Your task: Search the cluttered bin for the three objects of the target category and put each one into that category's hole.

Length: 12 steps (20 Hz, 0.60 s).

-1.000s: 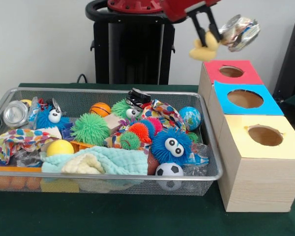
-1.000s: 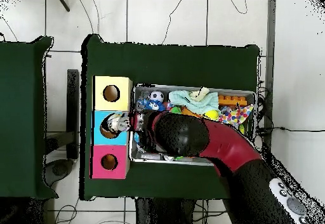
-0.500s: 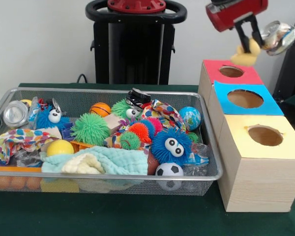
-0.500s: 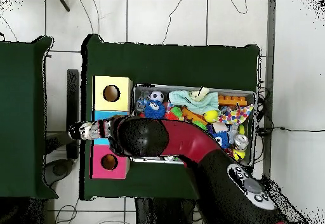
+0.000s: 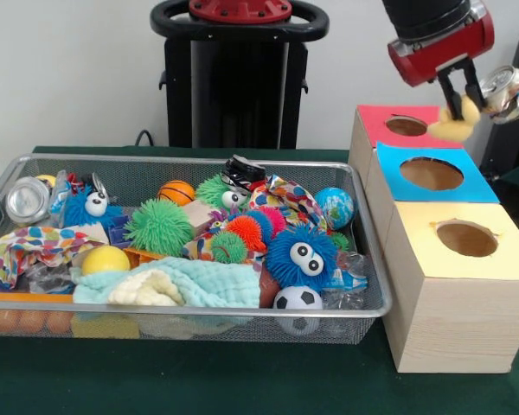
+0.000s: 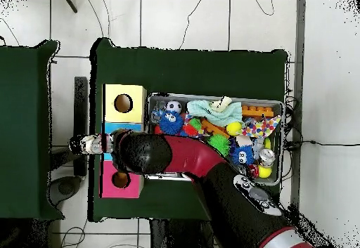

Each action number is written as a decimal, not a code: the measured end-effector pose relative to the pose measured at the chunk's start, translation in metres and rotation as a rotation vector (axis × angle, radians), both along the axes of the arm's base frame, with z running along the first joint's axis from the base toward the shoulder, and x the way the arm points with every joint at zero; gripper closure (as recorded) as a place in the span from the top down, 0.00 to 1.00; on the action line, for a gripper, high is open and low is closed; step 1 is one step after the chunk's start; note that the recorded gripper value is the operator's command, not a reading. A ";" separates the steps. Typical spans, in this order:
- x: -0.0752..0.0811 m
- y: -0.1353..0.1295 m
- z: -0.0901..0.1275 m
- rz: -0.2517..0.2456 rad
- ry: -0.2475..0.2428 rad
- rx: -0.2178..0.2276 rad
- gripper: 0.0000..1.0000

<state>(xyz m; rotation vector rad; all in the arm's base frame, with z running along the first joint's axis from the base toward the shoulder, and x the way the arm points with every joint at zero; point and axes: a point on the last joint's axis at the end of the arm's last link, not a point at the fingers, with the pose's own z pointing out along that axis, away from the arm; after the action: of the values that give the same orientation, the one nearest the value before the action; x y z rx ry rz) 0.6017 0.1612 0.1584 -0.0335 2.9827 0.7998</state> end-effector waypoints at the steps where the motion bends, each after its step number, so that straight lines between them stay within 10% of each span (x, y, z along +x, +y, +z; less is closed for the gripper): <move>1: -0.001 -0.001 -0.002 -0.002 0.005 0.000 0.00; 12: -0.023 -0.020 -0.045 -0.045 0.102 -0.056 0.00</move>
<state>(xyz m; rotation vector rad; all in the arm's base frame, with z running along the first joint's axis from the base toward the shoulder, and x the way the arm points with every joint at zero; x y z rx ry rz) 0.5788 0.1414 0.1139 0.0748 3.0884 0.7350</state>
